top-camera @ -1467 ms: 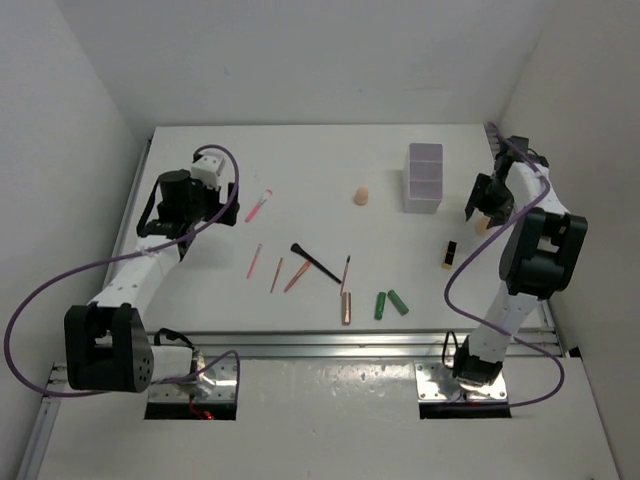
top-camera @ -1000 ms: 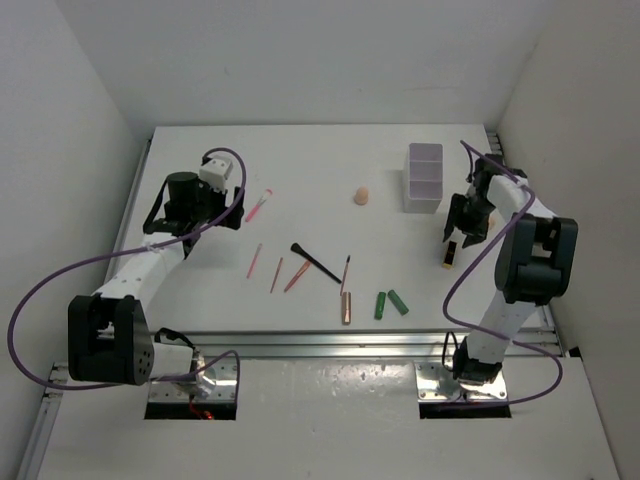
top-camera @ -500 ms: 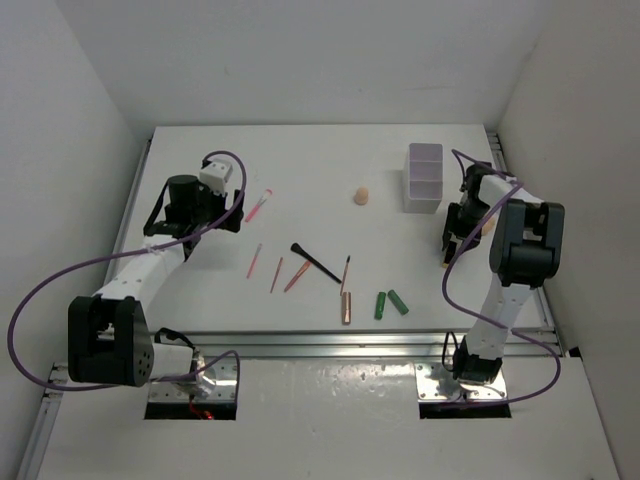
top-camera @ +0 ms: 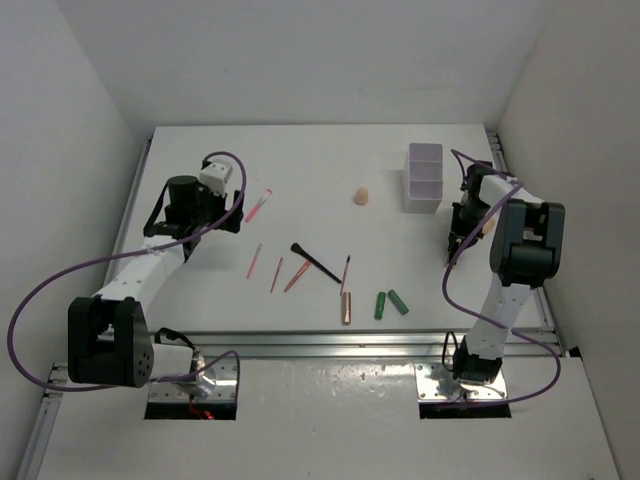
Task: Organize the makeup
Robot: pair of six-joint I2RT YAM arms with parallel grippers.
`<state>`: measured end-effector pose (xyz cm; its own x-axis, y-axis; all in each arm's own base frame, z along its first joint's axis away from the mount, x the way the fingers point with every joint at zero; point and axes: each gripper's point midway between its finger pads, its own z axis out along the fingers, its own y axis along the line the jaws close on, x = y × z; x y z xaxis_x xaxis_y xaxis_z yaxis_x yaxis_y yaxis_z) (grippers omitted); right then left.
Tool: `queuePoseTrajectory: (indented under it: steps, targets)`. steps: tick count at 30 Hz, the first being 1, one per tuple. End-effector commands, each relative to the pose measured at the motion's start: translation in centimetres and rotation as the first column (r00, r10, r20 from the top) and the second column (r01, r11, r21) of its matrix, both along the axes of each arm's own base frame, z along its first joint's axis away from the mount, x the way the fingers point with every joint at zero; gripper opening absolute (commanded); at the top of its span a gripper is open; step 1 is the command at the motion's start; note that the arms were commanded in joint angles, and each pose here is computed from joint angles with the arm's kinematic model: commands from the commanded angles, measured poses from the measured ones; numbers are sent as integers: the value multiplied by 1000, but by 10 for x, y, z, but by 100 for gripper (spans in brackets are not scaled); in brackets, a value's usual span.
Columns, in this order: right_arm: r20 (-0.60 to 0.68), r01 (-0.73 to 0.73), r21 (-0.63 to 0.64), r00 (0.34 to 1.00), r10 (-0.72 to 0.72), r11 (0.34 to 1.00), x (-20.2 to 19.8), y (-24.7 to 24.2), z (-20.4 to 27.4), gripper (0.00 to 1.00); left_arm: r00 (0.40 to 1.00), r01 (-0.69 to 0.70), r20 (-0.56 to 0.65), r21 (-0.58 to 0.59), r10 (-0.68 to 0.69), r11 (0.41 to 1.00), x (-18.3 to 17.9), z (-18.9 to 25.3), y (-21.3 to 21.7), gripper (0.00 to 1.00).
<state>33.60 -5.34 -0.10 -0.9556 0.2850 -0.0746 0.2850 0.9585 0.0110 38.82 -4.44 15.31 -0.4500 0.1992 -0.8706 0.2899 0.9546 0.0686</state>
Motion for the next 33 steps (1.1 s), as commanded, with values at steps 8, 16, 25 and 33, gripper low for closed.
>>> queuePoseTrajectory:
  steps: [8, 16, 25, 33]
  targets:
    - [527, -215, 23, 832, 171, 976, 82, 36, 86, 0, 999, -10, 50, 3, 10, 1000, 1, 12, 0, 99]
    - [918, -216, -107, 353, 180, 971, 151, 63, 203, 0, 998, -23, 52, 20, 22, 1000, 1, 12, 4, 99]
    - [964, -226, -238, 66, 259, 945, 195, 81, 200, 0, 997, -62, 54, 39, 60, 997, 2, 9, 11, 99]
    - [956, -237, -292, -88, 279, 927, 192, 97, 209, 0, 997, -70, 37, 46, 68, 997, 1, 4, 13, 99]
